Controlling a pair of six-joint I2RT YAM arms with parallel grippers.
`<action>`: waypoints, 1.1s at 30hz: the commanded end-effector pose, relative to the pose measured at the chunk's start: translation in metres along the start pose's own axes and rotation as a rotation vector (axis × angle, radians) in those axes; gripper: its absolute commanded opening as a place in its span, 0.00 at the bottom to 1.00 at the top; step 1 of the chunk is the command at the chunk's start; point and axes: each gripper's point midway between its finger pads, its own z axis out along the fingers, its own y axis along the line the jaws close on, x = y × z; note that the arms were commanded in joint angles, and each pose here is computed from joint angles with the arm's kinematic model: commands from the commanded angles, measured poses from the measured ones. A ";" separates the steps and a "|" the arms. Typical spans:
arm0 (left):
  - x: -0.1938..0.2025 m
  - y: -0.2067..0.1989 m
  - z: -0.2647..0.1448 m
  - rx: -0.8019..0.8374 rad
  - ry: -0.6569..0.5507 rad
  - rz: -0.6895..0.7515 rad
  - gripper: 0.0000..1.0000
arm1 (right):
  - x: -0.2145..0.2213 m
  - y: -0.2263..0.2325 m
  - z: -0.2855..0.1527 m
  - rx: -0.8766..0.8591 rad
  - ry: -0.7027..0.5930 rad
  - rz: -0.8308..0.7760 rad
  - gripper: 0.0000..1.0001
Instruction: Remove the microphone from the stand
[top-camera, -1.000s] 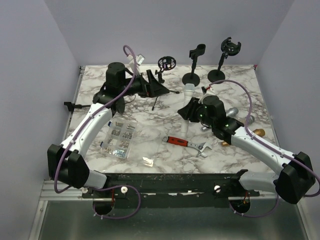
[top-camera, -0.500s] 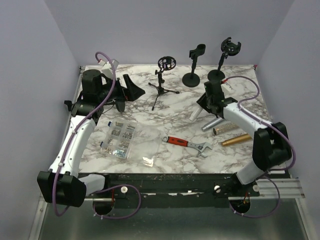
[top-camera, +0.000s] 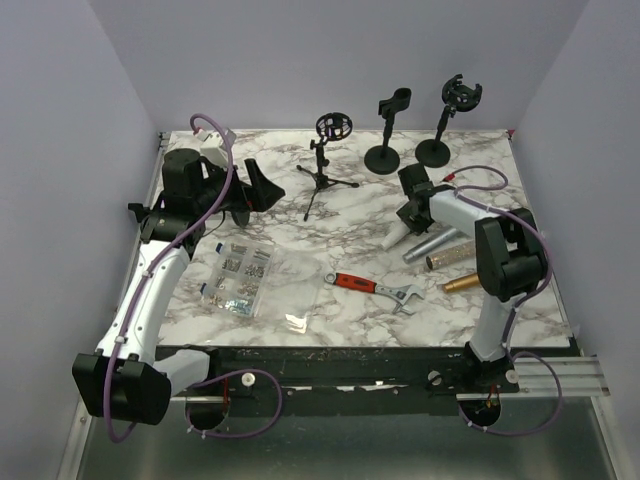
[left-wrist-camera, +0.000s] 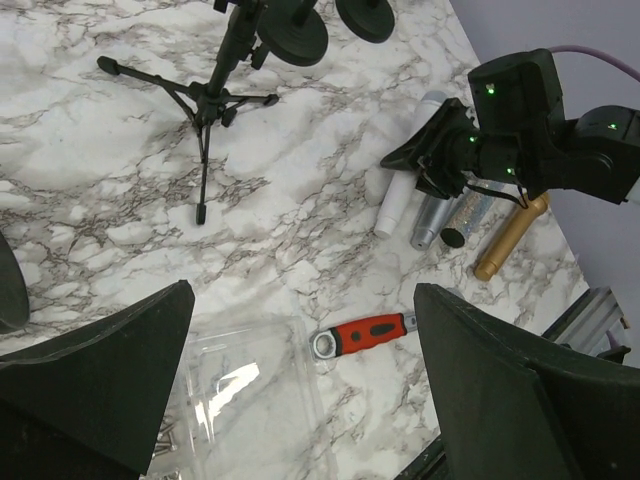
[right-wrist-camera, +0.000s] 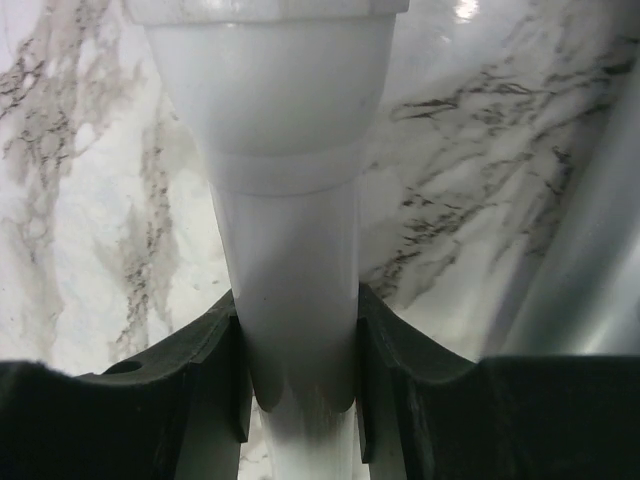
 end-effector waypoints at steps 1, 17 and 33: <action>-0.004 0.006 -0.004 -0.024 -0.025 0.004 0.95 | 0.002 -0.038 -0.006 0.097 -0.036 0.016 0.12; -0.002 0.025 -0.002 -0.057 -0.025 -0.024 0.95 | 0.017 -0.050 -0.004 0.066 -0.004 0.011 0.51; 0.000 0.052 0.005 -0.094 -0.032 -0.126 0.95 | 0.010 -0.027 -0.023 -0.102 -0.007 -0.066 0.93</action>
